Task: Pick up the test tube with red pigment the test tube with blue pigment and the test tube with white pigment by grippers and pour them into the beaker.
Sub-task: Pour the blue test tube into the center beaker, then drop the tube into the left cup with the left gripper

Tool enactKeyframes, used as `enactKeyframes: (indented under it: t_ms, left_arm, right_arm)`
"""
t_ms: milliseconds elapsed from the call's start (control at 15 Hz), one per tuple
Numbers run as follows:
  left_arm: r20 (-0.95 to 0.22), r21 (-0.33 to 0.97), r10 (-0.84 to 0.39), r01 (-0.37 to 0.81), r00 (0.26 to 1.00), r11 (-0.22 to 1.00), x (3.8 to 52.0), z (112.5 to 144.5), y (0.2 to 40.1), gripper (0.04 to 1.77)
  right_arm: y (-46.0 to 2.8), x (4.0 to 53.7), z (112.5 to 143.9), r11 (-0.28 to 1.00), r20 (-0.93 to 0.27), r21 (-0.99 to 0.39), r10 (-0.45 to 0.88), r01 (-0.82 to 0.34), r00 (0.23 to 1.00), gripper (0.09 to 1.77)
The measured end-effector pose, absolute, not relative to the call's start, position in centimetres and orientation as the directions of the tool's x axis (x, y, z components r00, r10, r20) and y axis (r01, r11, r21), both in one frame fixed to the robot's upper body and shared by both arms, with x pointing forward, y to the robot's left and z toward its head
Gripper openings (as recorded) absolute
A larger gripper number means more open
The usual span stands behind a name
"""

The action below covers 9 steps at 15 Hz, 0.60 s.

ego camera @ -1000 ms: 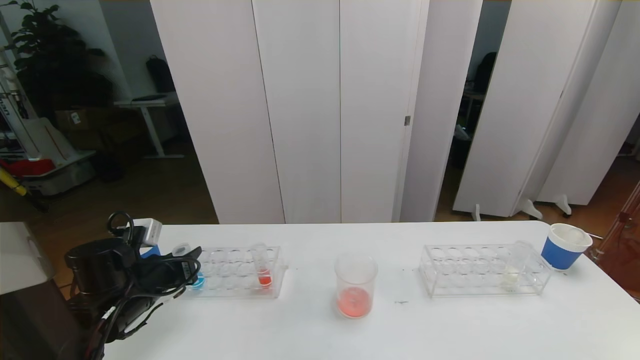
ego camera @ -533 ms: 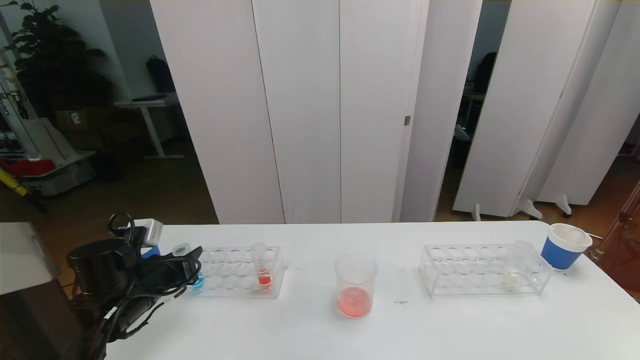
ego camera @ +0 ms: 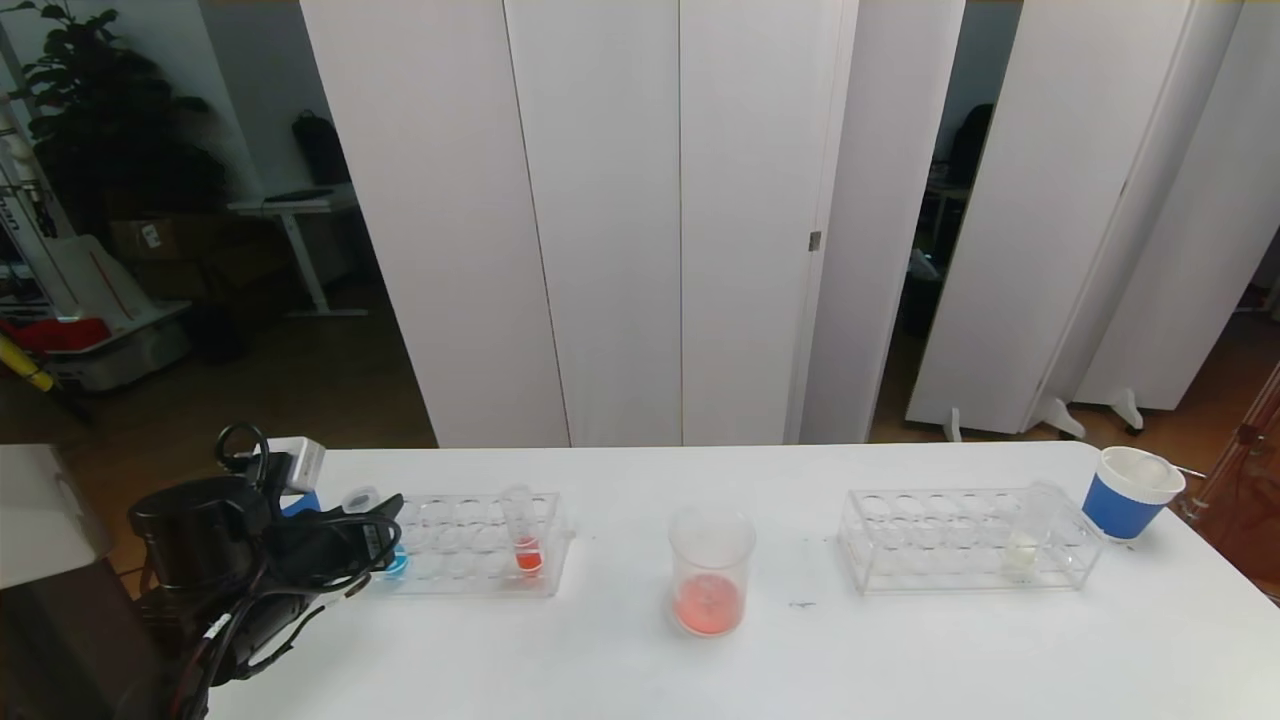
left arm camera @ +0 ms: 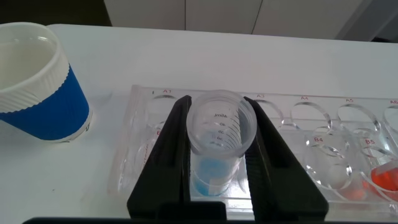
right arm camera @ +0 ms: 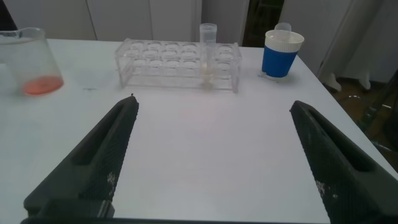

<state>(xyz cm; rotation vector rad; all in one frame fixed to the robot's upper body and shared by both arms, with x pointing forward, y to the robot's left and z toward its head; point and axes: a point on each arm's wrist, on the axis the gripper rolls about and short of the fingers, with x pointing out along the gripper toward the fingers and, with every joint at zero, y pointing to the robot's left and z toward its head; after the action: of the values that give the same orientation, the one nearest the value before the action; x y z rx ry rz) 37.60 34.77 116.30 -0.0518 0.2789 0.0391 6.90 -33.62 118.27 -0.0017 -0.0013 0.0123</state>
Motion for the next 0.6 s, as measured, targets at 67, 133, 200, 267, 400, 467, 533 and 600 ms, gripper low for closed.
enactKeyframes:
  t_ms: [67, 133, 200, 267, 400, 467, 533, 600]
  left_arm:
    - [-0.272, -0.042, 0.030, -0.043, 0.962, 0.998, 37.5, 116.5, 34.7, 0.58]
    - [-0.264, -0.040, 0.027, -0.038, 0.964, 0.998, 37.5, 116.7, 34.7, 0.58]
    - [-0.258, -0.038, 0.024, -0.035, 0.966, 0.999, 37.4, 117.0, 34.6, 0.58]
    - [-0.250, -0.036, 0.021, -0.031, 0.968, 0.999, 37.3, 117.2, 34.6, 0.58]
    - [-0.236, -0.022, 0.017, -0.023, 0.972, 0.999, 37.2, 117.7, 34.5, 0.58]
    - [-0.227, -0.016, 0.016, -0.021, 0.974, 1.000, 37.1, 117.9, 34.5, 0.58]
    - [-0.216, -0.009, 0.016, -0.018, 0.976, 1.000, 37.1, 118.2, 34.5, 0.58]
    - [-0.204, 0.001, 0.012, -0.012, 0.979, 1.000, 37.1, 118.5, 34.5, 0.58]
  right_arm:
    - [-33.6, 6.9, 118.3, 1.000, 0.001, -0.002, 0.012, -0.012, 1.000, 1.75]
    - [-33.6, 6.9, 118.3, 1.000, 0.001, -0.002, 0.011, -0.011, 1.000, 1.75]
    - [-33.6, 6.9, 118.3, 1.000, 0.001, -0.002, 0.012, -0.012, 1.000, 1.75]
    - [-33.6, 6.9, 118.3, 1.000, 0.001, -0.002, 0.011, -0.011, 1.000, 1.75]
    - [-33.6, 6.9, 118.3, 1.000, 0.001, -0.002, 0.012, -0.012, 1.000, 1.75]
    - [-33.6, 6.9, 118.3, 1.000, 0.001, -0.002, 0.012, -0.012, 1.000, 1.75]
    - [-33.6, 6.9, 118.3, 1.000, 0.001, -0.002, 0.012, -0.012, 1.000, 1.75]
    - [-33.6, 6.9, 118.3, 1.000, 0.001, -0.002, 0.011, -0.011, 1.000, 1.75]
